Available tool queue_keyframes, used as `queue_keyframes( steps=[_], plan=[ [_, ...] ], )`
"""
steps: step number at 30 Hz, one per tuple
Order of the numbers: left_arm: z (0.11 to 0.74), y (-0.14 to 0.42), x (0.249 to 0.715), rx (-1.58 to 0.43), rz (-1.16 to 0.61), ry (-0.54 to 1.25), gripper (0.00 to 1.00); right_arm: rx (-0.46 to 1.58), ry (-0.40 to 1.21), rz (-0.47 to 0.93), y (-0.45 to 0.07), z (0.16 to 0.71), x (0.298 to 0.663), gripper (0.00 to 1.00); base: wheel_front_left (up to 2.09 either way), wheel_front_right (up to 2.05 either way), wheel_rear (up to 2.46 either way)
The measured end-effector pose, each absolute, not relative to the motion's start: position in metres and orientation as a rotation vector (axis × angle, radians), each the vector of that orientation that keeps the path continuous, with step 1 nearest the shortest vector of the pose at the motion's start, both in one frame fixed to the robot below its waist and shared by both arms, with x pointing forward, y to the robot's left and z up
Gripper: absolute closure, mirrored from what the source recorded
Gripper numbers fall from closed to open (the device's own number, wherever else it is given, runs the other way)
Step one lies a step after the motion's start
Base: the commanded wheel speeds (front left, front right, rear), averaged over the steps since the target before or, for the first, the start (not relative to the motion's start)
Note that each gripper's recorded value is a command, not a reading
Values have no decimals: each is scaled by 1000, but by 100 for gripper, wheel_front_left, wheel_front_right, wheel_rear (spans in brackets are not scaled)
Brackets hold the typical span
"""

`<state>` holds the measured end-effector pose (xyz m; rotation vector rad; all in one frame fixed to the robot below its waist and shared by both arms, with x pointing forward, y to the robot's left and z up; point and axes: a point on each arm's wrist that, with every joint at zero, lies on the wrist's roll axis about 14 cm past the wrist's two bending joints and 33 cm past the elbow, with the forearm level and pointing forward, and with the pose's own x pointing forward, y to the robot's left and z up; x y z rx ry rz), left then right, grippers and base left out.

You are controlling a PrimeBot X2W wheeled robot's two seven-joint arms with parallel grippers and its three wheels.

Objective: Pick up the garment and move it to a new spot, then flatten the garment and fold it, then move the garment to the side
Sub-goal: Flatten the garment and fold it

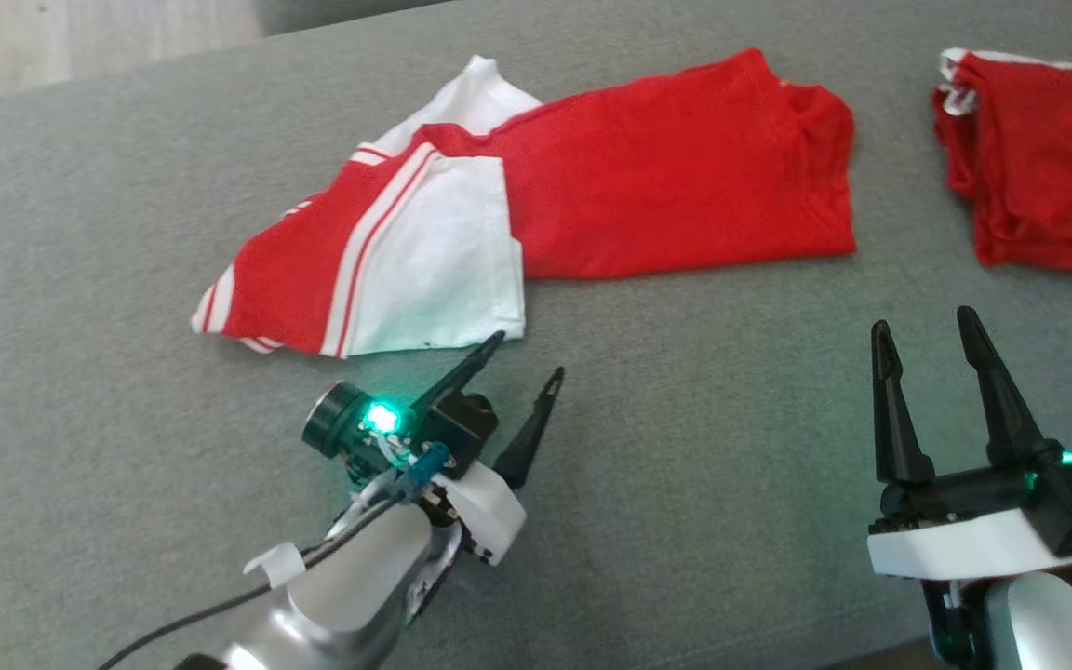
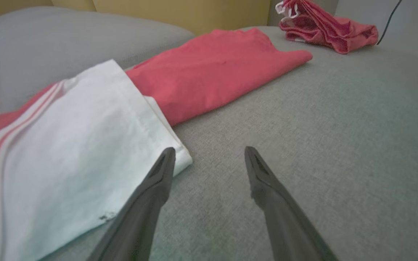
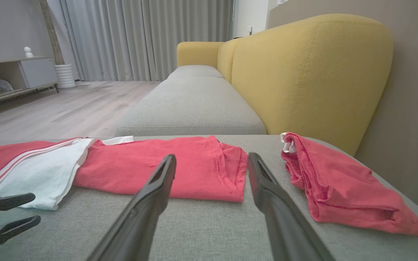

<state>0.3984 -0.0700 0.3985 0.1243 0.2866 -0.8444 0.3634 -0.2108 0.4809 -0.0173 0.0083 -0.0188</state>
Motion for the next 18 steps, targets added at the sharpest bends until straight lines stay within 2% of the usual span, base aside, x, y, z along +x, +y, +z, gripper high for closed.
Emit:
queue_keyframes(
  steps=[13, 14, 15, 16, 17, 18],
  plan=[
    [369, -74, 415, 132, -843, 369, 0, -29, 46, -60, -223, 471, 360, 0, 0, 0, 0],
    [369, -74, 416, 133, -843, 367, 21, -30, 46, -60, -224, 471, 361, 0, 0, 0, 0],
    [369, -75, 418, 131, -842, 367, 53, -30, 43, -60, -224, 472, 362, 0, 0, 0, 0],
    [368, -76, 419, 120, -840, 375, 93, -31, 38, -60, -224, 473, 364, 0, 0, 0, 0],
    [368, -75, 420, 114, -834, 382, 100, -32, 34, -59, -224, 474, 365, 0, 0, 0, 0],
    [368, -75, 421, 110, -833, 387, 100, -32, 33, -59, -224, 474, 365, 0, 0, 0, 0]
  ],
)
